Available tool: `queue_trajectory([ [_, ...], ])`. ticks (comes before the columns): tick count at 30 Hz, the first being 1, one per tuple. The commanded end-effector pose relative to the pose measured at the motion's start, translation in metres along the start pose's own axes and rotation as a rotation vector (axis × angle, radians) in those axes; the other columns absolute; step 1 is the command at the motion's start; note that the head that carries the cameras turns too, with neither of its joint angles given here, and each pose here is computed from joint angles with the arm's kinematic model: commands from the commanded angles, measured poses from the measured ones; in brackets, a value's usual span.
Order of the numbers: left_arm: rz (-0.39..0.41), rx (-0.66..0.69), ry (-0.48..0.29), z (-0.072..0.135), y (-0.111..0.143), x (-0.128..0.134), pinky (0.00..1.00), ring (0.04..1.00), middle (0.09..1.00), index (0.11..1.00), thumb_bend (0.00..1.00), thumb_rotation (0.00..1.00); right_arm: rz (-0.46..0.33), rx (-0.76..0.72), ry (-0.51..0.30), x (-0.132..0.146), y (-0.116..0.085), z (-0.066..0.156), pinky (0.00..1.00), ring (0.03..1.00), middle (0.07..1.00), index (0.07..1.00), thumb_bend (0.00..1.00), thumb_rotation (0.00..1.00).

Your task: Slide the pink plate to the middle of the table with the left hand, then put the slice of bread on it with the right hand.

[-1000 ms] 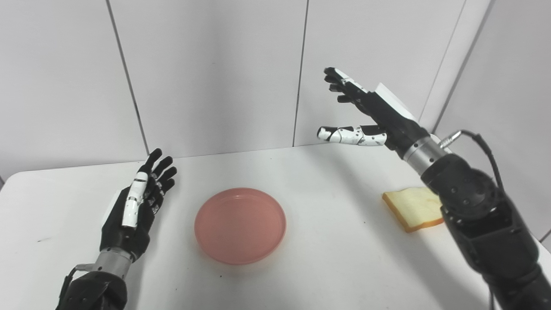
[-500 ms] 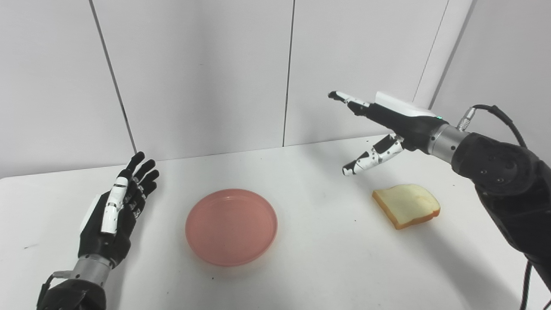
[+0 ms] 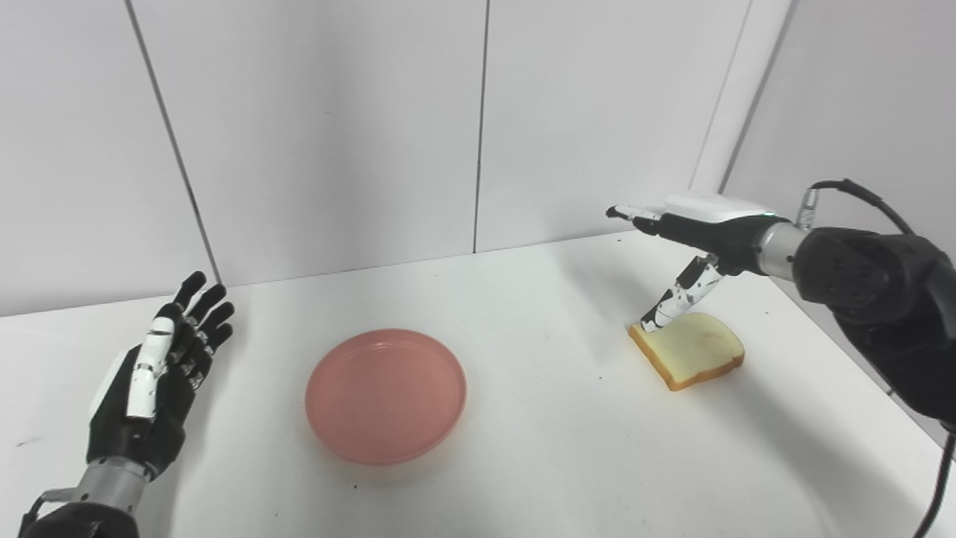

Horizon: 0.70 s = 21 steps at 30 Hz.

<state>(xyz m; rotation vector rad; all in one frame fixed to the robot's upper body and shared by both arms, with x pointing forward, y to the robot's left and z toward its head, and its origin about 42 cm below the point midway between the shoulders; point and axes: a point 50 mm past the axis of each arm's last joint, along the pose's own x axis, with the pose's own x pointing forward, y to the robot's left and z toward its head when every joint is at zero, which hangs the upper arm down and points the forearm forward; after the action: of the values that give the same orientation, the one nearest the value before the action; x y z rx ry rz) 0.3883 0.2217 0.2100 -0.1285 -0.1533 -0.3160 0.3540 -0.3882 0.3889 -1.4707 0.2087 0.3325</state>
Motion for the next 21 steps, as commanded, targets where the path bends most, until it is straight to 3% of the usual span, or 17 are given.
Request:
queue_trajectory([
  [1,-0.024,0.021,-0.085,0.019,0.002,0.006,0.98,0.946,0.95,0.94,0.44,1.0,-0.031,-0.061,0.052,-0.006,-0.019,-0.007,0.98,1.0,1.0,1.0,1.0,0.31],
  [7,-0.01,0.024,-0.088,0.021,0.002,0.002,0.95,0.936,0.94,0.931,0.43,1.0,0.099,-0.112,0.142,0.0,-0.017,-0.014,0.98,1.0,1.0,1.0,1.0,0.37],
  [11,-0.007,0.017,-0.088,0.021,0.004,0.002,0.96,0.938,0.939,0.929,0.43,1.0,0.117,-0.113,0.169,0.006,-0.012,-0.019,0.92,1.0,1.0,1.0,1.0,0.29],
  [15,-0.009,0.017,-0.084,0.021,0.007,0.001,0.97,0.94,0.937,0.926,0.44,1.0,0.13,-0.158,0.16,0.017,-0.001,-0.025,0.99,1.0,1.0,1.0,1.0,0.36],
  [21,-0.021,0.015,-0.079,0.022,0.012,0.0,0.97,0.945,0.946,0.936,0.45,1.0,0.149,-0.195,0.205,0.025,0.011,-0.03,1.0,1.0,1.0,1.0,1.0,0.36],
])
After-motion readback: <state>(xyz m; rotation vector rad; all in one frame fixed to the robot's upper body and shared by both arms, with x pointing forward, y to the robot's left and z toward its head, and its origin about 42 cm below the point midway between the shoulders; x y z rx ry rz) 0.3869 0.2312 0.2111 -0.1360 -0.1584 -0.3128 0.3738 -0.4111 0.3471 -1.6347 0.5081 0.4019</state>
